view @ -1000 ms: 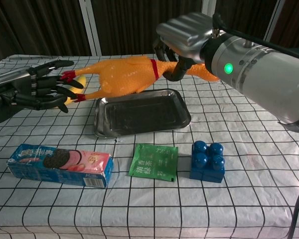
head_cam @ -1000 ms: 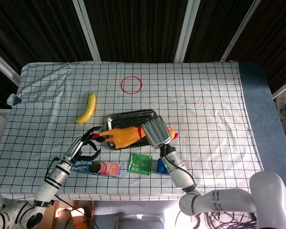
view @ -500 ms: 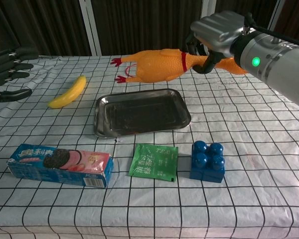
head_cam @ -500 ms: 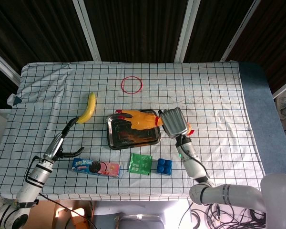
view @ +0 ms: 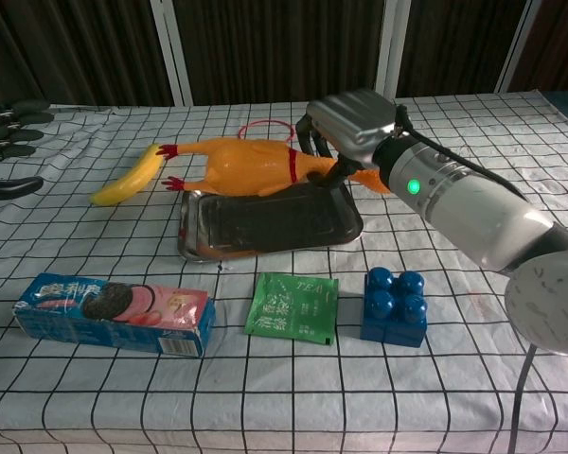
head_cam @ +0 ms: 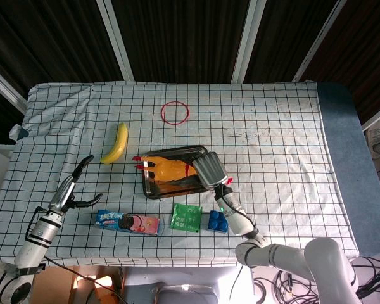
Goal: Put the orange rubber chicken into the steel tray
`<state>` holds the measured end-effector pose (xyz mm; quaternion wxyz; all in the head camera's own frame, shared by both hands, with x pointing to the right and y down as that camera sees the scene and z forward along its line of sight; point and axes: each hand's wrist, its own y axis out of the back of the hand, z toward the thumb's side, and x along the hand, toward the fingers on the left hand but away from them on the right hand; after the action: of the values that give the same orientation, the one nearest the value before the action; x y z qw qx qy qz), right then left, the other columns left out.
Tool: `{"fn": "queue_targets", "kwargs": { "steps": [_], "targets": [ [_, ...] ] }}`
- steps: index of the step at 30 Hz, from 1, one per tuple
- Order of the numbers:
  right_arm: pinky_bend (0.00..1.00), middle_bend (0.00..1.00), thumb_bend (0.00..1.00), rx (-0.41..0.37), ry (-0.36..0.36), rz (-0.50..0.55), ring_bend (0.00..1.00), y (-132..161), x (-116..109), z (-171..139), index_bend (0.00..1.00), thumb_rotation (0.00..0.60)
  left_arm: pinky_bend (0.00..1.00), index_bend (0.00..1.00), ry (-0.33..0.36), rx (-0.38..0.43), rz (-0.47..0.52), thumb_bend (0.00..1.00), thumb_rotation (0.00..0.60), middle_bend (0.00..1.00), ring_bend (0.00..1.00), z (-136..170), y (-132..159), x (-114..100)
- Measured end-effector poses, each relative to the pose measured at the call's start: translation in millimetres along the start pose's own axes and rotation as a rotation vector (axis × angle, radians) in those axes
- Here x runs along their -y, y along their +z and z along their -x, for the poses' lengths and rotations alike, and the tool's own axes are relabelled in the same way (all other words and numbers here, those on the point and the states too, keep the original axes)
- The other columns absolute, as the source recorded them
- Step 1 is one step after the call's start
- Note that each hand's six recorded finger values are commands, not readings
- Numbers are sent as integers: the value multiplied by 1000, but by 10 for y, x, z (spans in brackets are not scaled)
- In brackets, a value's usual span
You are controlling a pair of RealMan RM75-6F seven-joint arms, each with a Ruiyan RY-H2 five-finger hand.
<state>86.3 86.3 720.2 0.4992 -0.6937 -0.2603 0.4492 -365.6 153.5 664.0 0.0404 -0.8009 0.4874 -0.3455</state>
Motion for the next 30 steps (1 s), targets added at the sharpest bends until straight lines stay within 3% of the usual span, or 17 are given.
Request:
{"fn": "queue_targets", "kwargs": {
  "steps": [3,6,9,12,16,24,30],
  "targets": [
    [572,413,506,-26,30,-5,361,92,115,10,394,600,23,0,3,-8,6,293,600,0,0,-9,-51,-22],
    [483,361,497,-31,30,-14,305,112,149,17,316,600,24,0,6,-14,8,297,600,0,0,3,-84,-35],
    [325,276,475,-26,20,-21,218,75,147,20,192,600,25,0,13,-11,19,298,600,0,0,18,-72,-47],
    [128,96,367,-11,39,-26,56,19,174,19,12,600,26,0,14,-4,24,299,600,0,0,34,-52,-47],
    [37,2,301,20,92,-49,0,-96,209,9,0,600,28,0,5,-5,21,300,600,0,0,44,-47,-30],
    [0,0,248,91,176,-87,0,-422,220,-28,0,600,28,0,3,-18,23,299,600,0,0,36,-62,-27],
    [0,0,142,149,219,-91,0,-684,170,-25,0,600,28,0,1,-27,39,302,600,0,0,18,-75,-42]
  ]
}}
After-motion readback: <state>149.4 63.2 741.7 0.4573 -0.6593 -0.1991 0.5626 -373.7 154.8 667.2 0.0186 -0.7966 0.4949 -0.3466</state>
